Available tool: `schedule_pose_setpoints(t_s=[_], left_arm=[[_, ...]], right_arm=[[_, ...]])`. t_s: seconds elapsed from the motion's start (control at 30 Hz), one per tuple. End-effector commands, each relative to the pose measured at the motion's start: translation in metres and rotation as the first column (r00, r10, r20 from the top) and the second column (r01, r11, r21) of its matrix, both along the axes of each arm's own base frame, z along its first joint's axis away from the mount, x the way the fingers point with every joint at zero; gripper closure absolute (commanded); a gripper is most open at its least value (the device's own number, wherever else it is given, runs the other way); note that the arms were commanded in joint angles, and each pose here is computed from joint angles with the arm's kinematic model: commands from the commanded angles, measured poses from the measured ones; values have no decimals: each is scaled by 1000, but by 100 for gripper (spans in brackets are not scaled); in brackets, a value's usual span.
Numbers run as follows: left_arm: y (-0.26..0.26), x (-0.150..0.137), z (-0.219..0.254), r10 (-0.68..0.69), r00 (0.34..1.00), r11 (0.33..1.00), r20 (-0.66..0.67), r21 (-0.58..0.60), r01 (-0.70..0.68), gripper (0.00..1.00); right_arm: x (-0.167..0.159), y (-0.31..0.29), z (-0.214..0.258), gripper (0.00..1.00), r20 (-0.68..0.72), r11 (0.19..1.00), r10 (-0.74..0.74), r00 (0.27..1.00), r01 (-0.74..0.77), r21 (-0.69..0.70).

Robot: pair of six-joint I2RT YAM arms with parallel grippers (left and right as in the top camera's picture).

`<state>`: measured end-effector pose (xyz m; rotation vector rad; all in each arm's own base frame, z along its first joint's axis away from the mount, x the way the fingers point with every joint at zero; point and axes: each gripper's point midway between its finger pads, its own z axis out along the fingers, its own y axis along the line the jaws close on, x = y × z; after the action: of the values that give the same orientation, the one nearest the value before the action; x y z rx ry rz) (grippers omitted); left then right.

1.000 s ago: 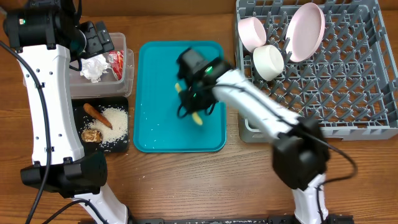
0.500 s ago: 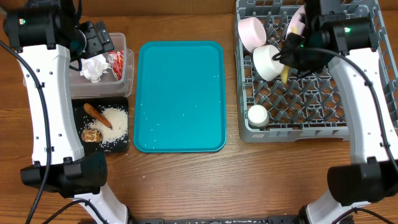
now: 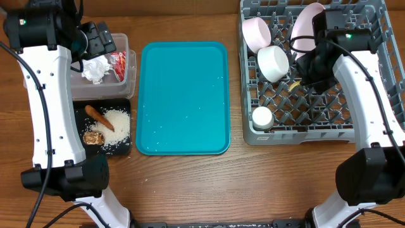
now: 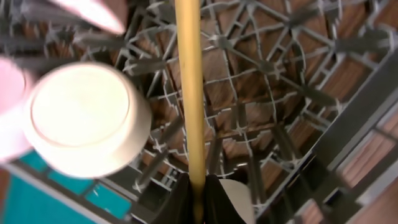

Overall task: Sort waste into correct bins and load items into the dishwasher
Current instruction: 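Lower the yellow spoon into the dish rack and release it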

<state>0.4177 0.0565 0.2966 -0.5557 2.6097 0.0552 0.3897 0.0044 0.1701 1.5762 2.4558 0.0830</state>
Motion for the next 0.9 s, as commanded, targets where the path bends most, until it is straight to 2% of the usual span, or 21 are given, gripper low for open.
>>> schedule_pose_setpoints(t_s=[0.0, 0.1, 0.27, 0.33, 0.37, 0.4, 0.43, 0.53, 0.6, 0.7, 0.8, 0.87], left_arm=[[-4, -2, 4, -2, 1000, 1000, 12, -6, 3, 0], [-4, -2, 4, -2, 1000, 1000, 12, -6, 3, 0], [-4, -2, 4, -2, 1000, 1000, 12, -6, 3, 0], [-4, -2, 4, -2, 1000, 1000, 12, -6, 3, 0], [-4, -2, 4, -3, 1000, 1000, 12, -6, 3, 0], [-4, -2, 4, -3, 1000, 1000, 12, -6, 3, 0], [-4, -2, 4, -2, 1000, 1000, 12, -6, 3, 0], [-4, -2, 4, -2, 1000, 1000, 12, -6, 3, 0], [-4, -2, 4, -2, 1000, 1000, 12, -6, 3, 0], [-4, -2, 4, -2, 1000, 1000, 12, -6, 3, 0], [-4, -2, 4, -2, 1000, 1000, 12, -6, 3, 0], [-4, -2, 4, -2, 1000, 1000, 12, -6, 3, 0]], right_arm=[[-9, -3, -11, 96, -21, 970, -242, 970, 242, 17], [-18, 1, -24, 96, -54, 950, -310, 949, 311, 17], [-16, 2, -39, 96, -46, 945, -325, 944, 327, 20], [-13, 3, -39, 77, -38, 945, -325, 945, 326, 24], [-13, 3, -38, 63, -36, 945, -325, 945, 326, 25], [-13, 3, -38, 43, -35, 945, -324, 945, 325, 25], [-13, 3, -38, 20, -35, 946, -324, 946, 324, 26], [-11, 5, -35, 5, -33, 959, -280, 960, 281, 35], [-8, 6, -26, 0, -10, 973, -227, 974, 227, 33], [-3, 6, 2, 0, 58, 987, -160, 985, 159, 33], [-2, 3, 45, 0, 163, 997, -79, 984, 78, 13], [-5, 4, 78, 0, 243, 1000, 27, 970, -22, -21]])
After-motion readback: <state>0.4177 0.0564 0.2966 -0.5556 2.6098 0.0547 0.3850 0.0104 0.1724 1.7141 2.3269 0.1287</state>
